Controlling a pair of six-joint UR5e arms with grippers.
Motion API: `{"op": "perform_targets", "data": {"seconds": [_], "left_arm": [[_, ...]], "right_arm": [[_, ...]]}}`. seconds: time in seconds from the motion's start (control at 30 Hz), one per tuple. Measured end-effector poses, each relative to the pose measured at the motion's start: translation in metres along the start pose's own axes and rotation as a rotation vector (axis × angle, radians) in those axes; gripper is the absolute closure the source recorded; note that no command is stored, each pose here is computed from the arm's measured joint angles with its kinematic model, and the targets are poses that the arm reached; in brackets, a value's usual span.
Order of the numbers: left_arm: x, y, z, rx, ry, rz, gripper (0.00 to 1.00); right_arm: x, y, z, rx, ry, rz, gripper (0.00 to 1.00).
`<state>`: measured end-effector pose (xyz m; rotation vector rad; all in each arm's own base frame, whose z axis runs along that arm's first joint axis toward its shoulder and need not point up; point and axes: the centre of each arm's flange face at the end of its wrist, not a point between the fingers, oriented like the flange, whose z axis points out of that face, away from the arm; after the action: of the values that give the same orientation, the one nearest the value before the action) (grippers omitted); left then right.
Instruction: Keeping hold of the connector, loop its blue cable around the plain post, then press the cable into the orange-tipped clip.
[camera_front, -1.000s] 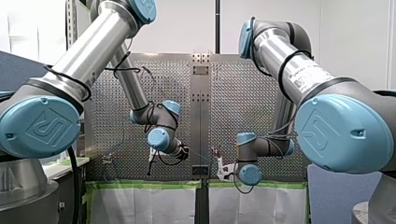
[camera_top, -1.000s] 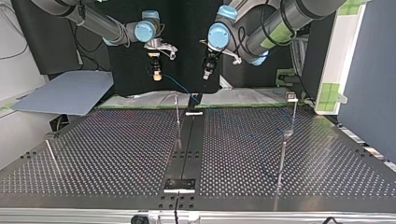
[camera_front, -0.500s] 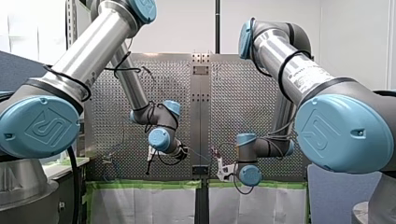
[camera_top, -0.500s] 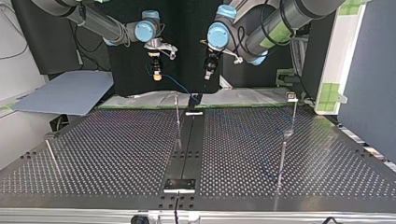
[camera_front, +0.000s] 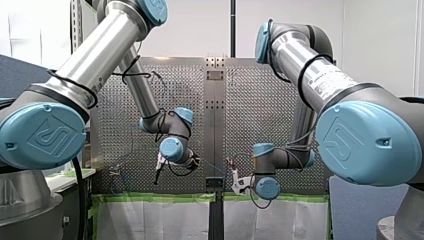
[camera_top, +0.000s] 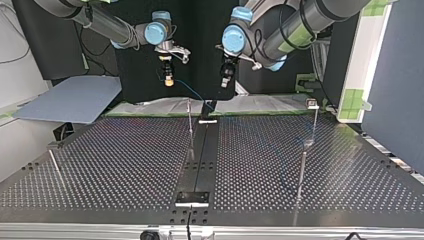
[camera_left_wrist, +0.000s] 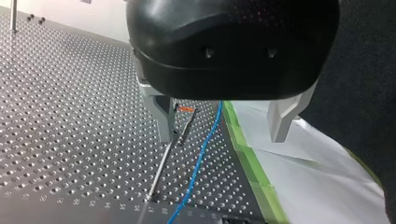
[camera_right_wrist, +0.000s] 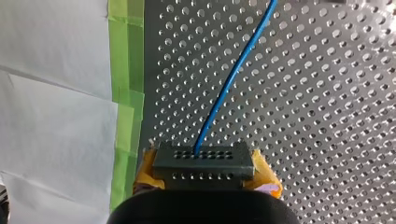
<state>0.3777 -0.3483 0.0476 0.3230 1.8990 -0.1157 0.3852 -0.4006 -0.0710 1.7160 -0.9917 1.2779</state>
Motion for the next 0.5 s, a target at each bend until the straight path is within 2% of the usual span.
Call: {"op": "perform_targets", "data": {"seconds": [0.2,0.5], "left_arm": [[-0.006,-0.005,0.011,0.022,-0.018,-0.005,0.02],[0.007,-0.019,0.036,0.048,0.013,-0.016,0.02]], "right_arm": [[0.001,-0.007,-0.001,0.049,0.007,-0.015,1.00],[0.002,-0.016,-0.002,0.120,0.022,-0.021,1.00]]}}
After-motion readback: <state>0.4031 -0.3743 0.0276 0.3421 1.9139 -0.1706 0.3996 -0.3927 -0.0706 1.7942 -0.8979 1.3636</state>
